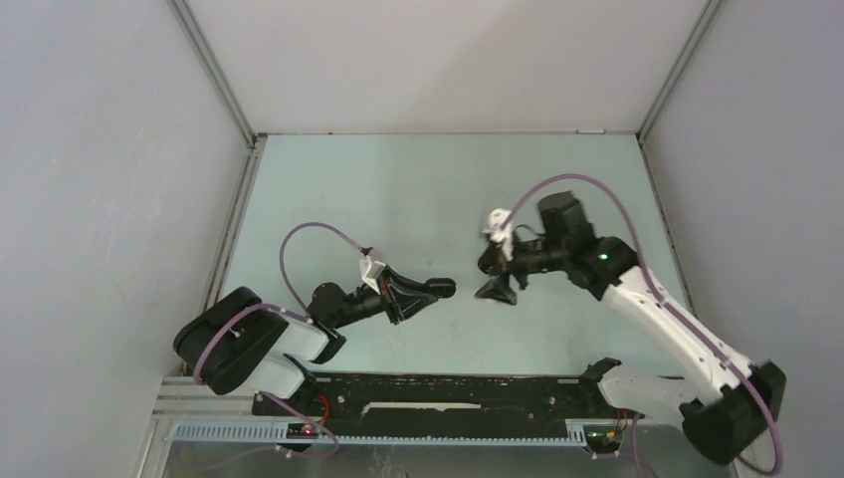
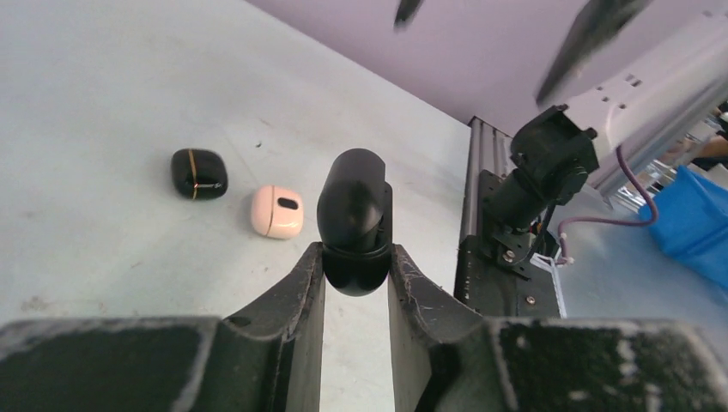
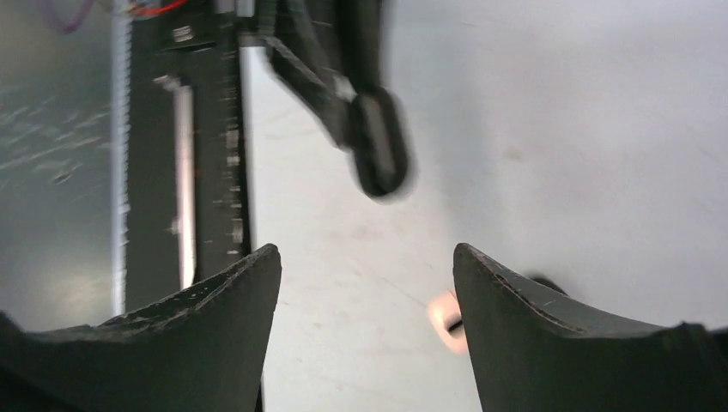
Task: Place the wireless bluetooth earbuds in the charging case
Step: Close the charging case with the earbuds inside, then open the charging case with the earbuds to the charging case, then adjust the left earbud in the left side groove of the charging case.
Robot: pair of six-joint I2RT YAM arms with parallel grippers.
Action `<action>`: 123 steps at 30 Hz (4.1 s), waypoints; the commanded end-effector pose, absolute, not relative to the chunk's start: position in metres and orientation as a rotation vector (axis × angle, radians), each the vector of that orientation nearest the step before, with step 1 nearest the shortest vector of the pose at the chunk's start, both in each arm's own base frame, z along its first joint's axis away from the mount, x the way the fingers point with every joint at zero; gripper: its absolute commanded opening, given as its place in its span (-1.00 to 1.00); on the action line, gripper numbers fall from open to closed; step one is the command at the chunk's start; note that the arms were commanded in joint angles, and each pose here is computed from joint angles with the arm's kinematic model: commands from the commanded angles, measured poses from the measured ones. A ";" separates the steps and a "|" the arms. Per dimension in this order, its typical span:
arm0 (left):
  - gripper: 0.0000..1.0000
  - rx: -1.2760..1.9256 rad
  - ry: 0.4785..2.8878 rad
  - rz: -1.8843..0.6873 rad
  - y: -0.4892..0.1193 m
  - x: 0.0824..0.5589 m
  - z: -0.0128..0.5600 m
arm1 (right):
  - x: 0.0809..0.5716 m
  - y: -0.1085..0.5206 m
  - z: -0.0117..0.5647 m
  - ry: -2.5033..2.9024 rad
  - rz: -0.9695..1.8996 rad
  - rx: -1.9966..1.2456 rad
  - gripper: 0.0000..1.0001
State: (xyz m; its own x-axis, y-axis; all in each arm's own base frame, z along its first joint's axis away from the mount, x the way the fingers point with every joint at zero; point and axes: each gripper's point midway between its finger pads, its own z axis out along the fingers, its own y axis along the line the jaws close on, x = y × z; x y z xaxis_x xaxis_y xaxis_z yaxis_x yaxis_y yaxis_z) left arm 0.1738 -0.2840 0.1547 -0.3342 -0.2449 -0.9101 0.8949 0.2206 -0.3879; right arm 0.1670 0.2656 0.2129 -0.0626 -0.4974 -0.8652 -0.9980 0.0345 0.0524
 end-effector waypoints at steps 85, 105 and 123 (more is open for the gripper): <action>-1.00 1.000 1.302 -1.394 -0.326 0.127 0.155 | 0.136 0.293 0.180 1.542 0.949 -1.797 -0.50; -1.00 1.004 1.307 -1.398 -0.327 0.127 0.154 | 0.138 0.301 0.176 1.551 0.908 -1.798 -0.90; -1.00 0.955 1.259 -1.344 -0.318 0.131 0.163 | 0.145 0.297 0.190 1.615 1.118 -1.621 -1.00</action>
State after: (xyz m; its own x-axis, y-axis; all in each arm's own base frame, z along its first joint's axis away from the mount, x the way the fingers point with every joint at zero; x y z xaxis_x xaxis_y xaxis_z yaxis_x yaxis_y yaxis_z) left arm 0.1304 -0.3199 0.1431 -0.2537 -0.0860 -0.9634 0.9634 0.0666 -0.2597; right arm 0.1428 0.2855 0.1720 -0.0966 -0.5582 -0.8241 -0.9839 -0.0717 0.1640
